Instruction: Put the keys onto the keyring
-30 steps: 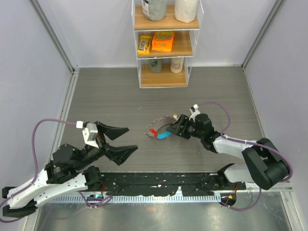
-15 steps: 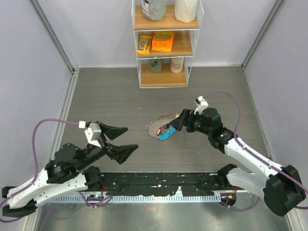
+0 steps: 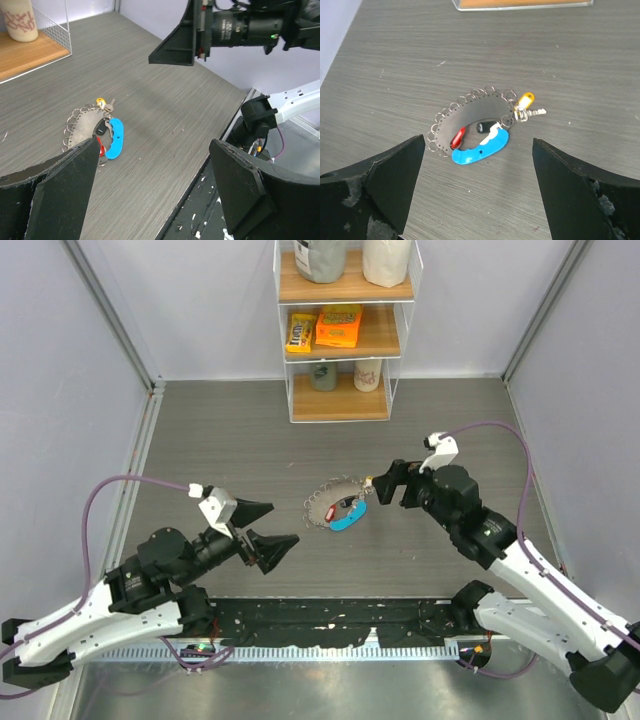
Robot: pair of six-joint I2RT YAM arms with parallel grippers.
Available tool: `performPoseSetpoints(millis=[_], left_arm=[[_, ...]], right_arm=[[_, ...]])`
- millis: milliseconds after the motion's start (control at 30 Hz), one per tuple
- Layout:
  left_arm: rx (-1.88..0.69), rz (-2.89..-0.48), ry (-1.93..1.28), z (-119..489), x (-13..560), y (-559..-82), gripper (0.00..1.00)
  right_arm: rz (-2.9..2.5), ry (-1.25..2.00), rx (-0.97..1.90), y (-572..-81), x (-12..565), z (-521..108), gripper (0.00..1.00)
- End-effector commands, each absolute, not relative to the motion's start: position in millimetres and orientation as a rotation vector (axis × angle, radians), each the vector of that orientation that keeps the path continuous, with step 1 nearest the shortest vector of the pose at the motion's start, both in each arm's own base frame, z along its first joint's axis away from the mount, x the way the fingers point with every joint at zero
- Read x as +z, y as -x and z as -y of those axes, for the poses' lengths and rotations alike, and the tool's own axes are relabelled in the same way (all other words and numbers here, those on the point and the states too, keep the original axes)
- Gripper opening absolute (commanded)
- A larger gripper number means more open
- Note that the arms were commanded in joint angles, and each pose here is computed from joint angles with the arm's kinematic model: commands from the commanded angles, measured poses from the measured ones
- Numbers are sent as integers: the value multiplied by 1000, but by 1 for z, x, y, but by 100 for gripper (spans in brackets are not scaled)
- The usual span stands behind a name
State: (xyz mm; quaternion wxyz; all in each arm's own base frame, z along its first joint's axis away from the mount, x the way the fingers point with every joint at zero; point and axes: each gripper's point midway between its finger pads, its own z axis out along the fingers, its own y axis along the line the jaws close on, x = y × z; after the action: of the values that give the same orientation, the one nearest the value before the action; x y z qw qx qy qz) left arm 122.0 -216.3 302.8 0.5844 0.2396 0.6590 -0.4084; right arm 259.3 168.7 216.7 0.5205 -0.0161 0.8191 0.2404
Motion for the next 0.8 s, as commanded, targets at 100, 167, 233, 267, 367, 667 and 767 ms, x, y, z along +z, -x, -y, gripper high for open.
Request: performPoseSetpoints(millis=[100,167,233,267,367,667,767], left_arm=[[-944,-1498,-526,212,323,-126,100],[-945,-1498,-525,212,323,-125,100],[-943,-1499,-522,210,323,-125,100],[-943,-1496,-520,209,324,-125,100],[-936,-1499,-513,207,323,-126,100],[-918,-1515,-516,208,319,-128,100],[-915,-1516,-507,208,318,-129,100]], right_arm=[[-1749,54,459,-249,309,-173,95],[-1739,93,471,-243,321,-184,95],[-1729,123,489,-239,332,-194,95],[-1720,142,509,-235,338,-200,95],[-1703,178,549,-228,349,-209,95],[-1575,320,651,-211,379,-219,95],[-1518,251,650,-214,378,-209,95]])
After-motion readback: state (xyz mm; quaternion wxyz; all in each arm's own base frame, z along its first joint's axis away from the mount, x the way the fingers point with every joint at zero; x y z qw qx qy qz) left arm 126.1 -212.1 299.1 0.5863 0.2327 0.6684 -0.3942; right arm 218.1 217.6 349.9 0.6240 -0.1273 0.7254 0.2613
